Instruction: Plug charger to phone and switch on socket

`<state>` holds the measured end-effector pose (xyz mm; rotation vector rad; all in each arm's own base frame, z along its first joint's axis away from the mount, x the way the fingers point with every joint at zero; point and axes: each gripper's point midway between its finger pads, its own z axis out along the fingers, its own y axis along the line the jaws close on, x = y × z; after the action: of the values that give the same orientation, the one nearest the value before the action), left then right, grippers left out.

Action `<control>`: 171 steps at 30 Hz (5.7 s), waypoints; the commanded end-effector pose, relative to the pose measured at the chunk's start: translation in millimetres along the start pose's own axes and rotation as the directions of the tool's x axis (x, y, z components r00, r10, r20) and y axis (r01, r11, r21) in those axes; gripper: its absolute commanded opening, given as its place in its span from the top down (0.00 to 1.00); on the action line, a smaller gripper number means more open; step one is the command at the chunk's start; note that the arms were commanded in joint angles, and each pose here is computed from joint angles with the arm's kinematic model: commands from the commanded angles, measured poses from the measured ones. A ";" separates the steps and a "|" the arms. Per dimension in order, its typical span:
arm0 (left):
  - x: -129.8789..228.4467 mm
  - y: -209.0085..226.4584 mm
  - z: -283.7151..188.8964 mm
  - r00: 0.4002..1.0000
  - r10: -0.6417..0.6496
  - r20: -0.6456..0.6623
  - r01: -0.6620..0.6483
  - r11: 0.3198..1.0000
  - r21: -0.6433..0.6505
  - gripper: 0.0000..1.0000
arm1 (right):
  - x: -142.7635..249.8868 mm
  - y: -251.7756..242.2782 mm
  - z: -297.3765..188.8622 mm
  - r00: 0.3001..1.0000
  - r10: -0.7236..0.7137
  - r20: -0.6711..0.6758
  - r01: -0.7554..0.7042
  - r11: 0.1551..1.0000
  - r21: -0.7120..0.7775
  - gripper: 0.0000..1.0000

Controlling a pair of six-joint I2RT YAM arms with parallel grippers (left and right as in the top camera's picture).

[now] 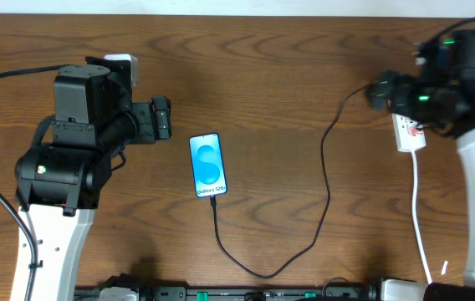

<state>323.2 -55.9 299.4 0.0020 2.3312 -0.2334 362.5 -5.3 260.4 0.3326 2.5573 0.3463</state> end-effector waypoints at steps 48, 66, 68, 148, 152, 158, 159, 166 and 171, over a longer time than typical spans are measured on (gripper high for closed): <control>-3.3 1.7 -1.6 1.000 0.015 0.007 -0.015 1.000 -0.010 0.09 | 4.8 -135.1 -10.5 0.994 0.076 -0.073 -0.068 0.993 0.101 0.01; -3.3 1.8 -1.6 1.000 0.015 0.007 -0.015 1.000 -0.010 0.09 | -2.6 -160.3 58.3 0.986 0.061 -0.153 -0.055 0.998 0.041 0.01; -3.3 1.7 -1.6 1.000 0.015 0.007 -0.015 1.000 -0.010 0.09 | -4.9 -163.3 64.0 0.987 0.052 -0.149 -0.046 0.998 0.040 0.01; -3.3 1.8 -1.6 1.000 0.015 0.007 -0.015 1.000 -0.010 0.09 | -25.7 -139.4 177.2 0.982 -0.165 -0.091 0.147 0.974 -0.174 0.01; -3.4 1.9 -1.6 1.000 0.015 0.007 -0.015 1.000 -0.011 0.09 | -25.0 -140.3 179.8 0.982 -0.164 -0.093 0.146 0.974 -0.175 0.01; -3.3 1.7 -1.6 1.000 0.015 0.007 -0.015 1.000 -0.010 0.09 | -15.2 -143.4 193.8 0.981 -0.145 -0.127 0.119 0.974 -0.193 0.01; -3.4 1.7 -1.8 1.000 0.015 0.008 -0.015 1.000 -0.010 0.09 | -12.8 -144.2 197.6 0.981 -0.141 -0.135 0.113 0.974 -0.197 0.01; -3.3 1.7 -1.6 1.000 0.015 0.007 -0.015 1.000 -0.010 0.09 | -7.8 -144.5 206.0 0.979 -0.139 -0.151 0.107 0.973 -0.205 0.01; -3.4 1.7 -1.8 1.000 0.015 0.008 -0.015 1.000 -0.010 0.09 | -8.9 -143.7 206.8 0.979 -0.144 -0.147 0.112 0.972 -0.205 0.01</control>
<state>323.2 -55.9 299.4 0.0020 2.3312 -0.2334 454.0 -112.4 48.1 0.1058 2.6703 0.5755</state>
